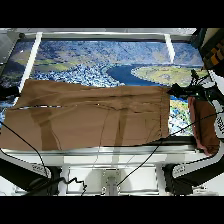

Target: Fold the clothes and pants, and hang the long-sleeved shirts on hangers.

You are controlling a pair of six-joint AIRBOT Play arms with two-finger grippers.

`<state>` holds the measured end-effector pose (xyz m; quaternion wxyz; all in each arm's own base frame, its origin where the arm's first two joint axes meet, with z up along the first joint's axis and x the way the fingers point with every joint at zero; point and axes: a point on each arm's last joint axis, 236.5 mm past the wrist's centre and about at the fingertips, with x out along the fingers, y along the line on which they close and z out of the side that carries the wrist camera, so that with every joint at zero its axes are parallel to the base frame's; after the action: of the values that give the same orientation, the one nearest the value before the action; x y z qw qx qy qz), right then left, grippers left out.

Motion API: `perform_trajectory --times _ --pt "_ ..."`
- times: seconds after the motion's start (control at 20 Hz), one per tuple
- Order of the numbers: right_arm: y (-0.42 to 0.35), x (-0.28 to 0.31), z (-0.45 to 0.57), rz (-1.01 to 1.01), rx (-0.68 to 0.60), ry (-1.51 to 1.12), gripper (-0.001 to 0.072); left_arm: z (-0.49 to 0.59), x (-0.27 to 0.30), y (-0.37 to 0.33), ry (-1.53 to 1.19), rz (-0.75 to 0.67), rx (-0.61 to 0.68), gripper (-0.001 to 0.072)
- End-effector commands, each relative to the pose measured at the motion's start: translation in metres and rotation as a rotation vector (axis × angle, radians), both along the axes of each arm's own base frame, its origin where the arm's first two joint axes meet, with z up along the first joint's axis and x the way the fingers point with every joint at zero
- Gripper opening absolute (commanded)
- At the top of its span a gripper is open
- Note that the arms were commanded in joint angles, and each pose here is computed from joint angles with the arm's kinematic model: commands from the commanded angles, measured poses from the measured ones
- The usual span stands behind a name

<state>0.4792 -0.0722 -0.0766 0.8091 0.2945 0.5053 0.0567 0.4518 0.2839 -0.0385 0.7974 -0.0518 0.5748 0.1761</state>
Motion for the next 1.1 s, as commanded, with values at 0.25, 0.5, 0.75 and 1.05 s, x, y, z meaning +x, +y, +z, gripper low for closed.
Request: perform_trajectory --times 0.25,0.5,0.75,1.05 --pt "-0.036 0.041 0.011 -0.156 -0.129 -0.149 0.0029 0.062 0.055 -0.023 -0.218 -0.092 0.118 0.0685" --pt "-0.040 0.056 0.038 -0.149 -0.127 -0.202 0.0683 0.091 0.055 -0.044 -0.257 -0.075 0.104 0.0684" --pt "-0.026 0.044 0.109 0.047 -0.099 -0.168 0.0167 0.173 0.022 -0.051 -0.329 -0.061 0.150 0.0223" --pt "-0.053 -0.053 0.170 0.169 -0.234 -0.016 0.0029 0.222 -0.076 -0.041 -0.229 0.039 0.134 0.0019"
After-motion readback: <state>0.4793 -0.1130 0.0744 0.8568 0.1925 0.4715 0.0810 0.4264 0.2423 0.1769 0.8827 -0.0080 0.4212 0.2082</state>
